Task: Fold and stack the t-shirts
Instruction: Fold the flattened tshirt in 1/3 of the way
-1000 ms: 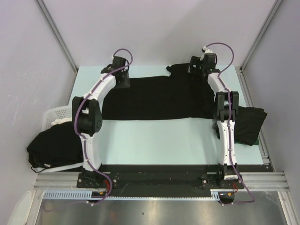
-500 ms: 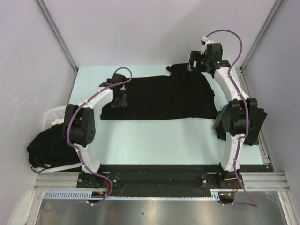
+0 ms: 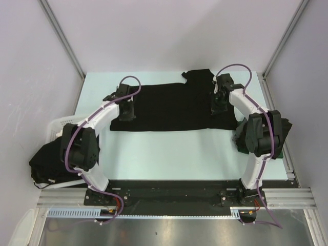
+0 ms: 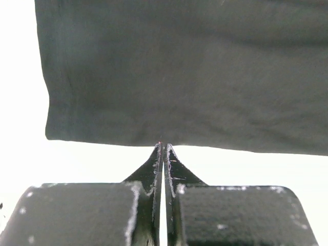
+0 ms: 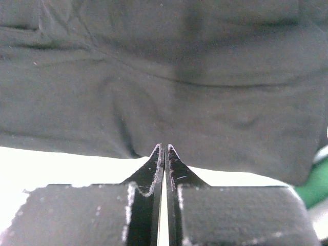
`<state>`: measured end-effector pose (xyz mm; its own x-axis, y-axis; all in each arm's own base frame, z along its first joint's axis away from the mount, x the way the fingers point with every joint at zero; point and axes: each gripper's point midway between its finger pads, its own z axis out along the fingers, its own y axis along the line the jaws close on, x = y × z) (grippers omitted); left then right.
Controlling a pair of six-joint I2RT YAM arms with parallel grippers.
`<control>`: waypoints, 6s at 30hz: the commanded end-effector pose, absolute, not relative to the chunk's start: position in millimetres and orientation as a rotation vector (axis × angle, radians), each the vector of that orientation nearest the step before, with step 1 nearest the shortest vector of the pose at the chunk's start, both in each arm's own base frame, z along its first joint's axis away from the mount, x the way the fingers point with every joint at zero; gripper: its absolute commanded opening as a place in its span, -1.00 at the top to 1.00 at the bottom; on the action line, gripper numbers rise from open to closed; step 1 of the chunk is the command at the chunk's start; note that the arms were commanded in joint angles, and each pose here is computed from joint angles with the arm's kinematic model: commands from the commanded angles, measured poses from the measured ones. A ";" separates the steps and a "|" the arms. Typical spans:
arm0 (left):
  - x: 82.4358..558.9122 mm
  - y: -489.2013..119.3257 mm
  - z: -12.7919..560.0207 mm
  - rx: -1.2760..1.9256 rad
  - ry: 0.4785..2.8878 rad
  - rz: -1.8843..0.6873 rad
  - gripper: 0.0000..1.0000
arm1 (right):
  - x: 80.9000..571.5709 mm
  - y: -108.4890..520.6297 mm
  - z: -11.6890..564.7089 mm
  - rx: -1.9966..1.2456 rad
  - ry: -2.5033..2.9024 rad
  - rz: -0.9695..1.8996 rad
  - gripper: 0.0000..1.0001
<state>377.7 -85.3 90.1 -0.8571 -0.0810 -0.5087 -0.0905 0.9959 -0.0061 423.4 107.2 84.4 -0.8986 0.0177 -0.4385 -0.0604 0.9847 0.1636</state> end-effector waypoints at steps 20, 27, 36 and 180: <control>411.5 -93.7 101.1 -0.233 2.547 0.013 1.00 | 468.8 84.1 97.2 -0.055 2.573 -0.056 1.00; 413.4 -92.1 77.0 -0.267 2.589 0.050 1.00 | 494.2 86.9 105.2 -0.069 2.534 -0.064 1.00; 413.7 -85.5 52.9 -0.306 2.619 0.116 1.00 | 492.9 93.6 142.3 -0.071 2.483 -0.010 1.00; 237.0 -76.9 -11.3 -0.319 3.086 0.087 1.00 | 464.2 134.2 120.2 0.370 2.439 0.268 1.00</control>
<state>304.5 -88.7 12.8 -0.9194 -0.2569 -0.2978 -0.2499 0.9663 -0.0622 453.3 117.3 110.3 -0.7862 0.2742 -0.5537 0.1929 0.9603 0.2017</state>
